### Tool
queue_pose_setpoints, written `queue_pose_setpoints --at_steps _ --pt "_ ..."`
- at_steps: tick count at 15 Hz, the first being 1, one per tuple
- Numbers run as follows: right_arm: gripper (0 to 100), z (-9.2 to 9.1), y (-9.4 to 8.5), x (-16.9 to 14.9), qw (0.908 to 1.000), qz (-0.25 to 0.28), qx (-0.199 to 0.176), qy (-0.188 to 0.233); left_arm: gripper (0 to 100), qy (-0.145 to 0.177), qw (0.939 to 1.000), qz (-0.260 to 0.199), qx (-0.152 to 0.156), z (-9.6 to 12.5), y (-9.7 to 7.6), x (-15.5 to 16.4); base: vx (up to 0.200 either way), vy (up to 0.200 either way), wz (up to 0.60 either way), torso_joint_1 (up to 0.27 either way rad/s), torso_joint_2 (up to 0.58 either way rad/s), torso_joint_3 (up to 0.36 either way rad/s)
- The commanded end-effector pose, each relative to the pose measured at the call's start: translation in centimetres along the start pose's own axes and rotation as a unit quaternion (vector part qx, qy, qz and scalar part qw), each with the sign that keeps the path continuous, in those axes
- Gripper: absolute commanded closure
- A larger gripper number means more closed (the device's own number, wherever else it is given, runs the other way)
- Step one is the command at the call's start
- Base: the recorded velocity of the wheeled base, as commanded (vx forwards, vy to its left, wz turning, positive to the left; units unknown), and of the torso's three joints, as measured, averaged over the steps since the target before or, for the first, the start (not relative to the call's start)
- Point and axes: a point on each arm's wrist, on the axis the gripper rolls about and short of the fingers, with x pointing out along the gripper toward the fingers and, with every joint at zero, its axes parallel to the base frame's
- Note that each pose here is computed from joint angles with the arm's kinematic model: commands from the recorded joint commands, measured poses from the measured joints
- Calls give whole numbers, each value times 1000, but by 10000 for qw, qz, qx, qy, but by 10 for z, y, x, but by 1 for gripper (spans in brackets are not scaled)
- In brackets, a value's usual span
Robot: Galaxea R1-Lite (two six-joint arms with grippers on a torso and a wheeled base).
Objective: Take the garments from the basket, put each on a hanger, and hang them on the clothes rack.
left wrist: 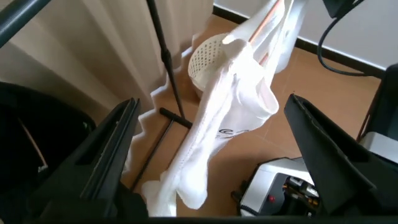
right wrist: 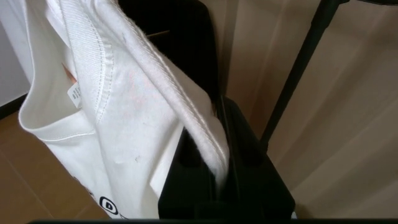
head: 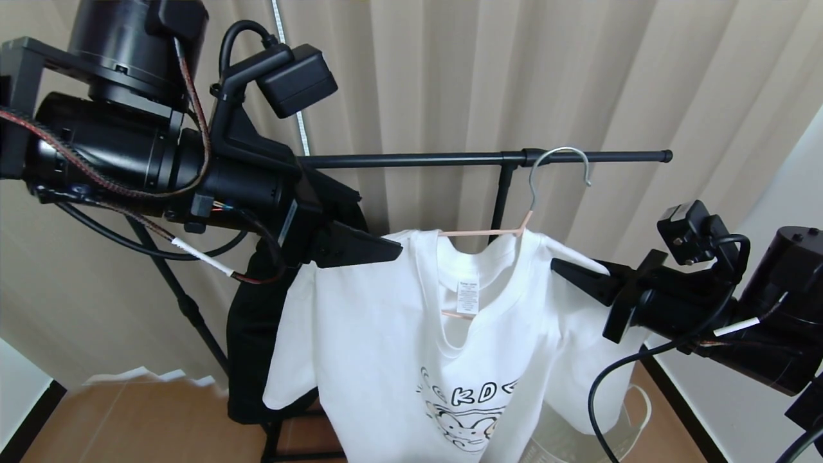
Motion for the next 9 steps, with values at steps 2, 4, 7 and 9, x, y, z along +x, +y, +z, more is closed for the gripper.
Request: queue_pose_setpoints --at_steps 2,4,7,9 --pt "100 0 1 0 10000 15 -6 -11 0 87 9995 -305 91 2 6 10 0 0 0 0 0 0" --pt "100 0 1 0 10000 23 -14 -11 0 212 9985 -491 152 7 13 20 0 0 0 0 0 0" --pt "100 3 7 -1 9999 120 -34 -50 0 338 9965 -728 214 12 17 35 0 0 0 0 0 0" --pt "100 6 13 -3 9997 224 -62 -112 0 348 9957 -815 254 13 12 39 0 0 0 0 0 0"
